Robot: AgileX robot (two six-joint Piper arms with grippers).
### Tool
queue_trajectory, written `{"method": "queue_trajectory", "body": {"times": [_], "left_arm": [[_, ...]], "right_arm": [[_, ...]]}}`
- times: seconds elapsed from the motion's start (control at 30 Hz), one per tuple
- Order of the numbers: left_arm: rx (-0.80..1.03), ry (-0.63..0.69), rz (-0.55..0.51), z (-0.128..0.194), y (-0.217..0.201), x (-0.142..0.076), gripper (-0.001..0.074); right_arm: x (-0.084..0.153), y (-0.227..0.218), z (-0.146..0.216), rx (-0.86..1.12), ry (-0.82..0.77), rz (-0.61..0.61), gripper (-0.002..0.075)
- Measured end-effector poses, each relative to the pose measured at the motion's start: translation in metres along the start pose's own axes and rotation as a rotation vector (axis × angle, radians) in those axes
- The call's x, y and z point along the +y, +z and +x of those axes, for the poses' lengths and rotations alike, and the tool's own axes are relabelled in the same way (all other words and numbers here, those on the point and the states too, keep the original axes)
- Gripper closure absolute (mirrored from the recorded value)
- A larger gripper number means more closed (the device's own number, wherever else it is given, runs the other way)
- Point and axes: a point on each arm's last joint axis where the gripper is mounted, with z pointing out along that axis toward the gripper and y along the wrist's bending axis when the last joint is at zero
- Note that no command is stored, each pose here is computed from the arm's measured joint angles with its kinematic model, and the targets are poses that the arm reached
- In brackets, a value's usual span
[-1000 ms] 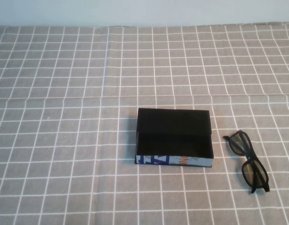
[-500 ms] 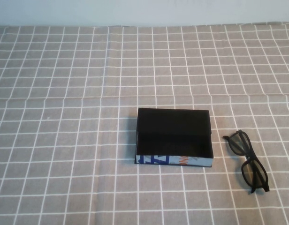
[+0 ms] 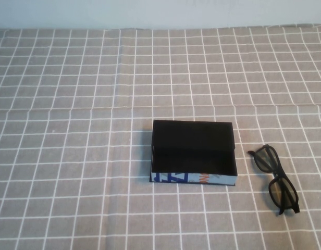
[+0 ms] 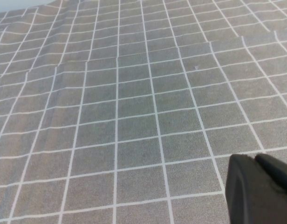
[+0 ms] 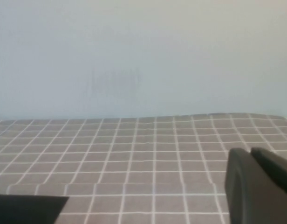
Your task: Take glasses out of glasses case
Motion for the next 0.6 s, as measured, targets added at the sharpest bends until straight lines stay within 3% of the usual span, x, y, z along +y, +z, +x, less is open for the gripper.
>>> {"method": "queue_trajectory", "body": {"times": [0.3, 0.6], "left_arm": [[0.000, 0.000, 0.000, 0.000, 0.000, 0.000, 0.0740], [0.000, 0.000, 0.000, 0.000, 0.000, 0.000, 0.0740]], "right_arm": [[-0.009, -0.030, -0.003, -0.076, 0.019, 0.111, 0.0743], [-0.004, -0.032, 0.007, 0.023, 0.100, 0.074, 0.0743]]}}
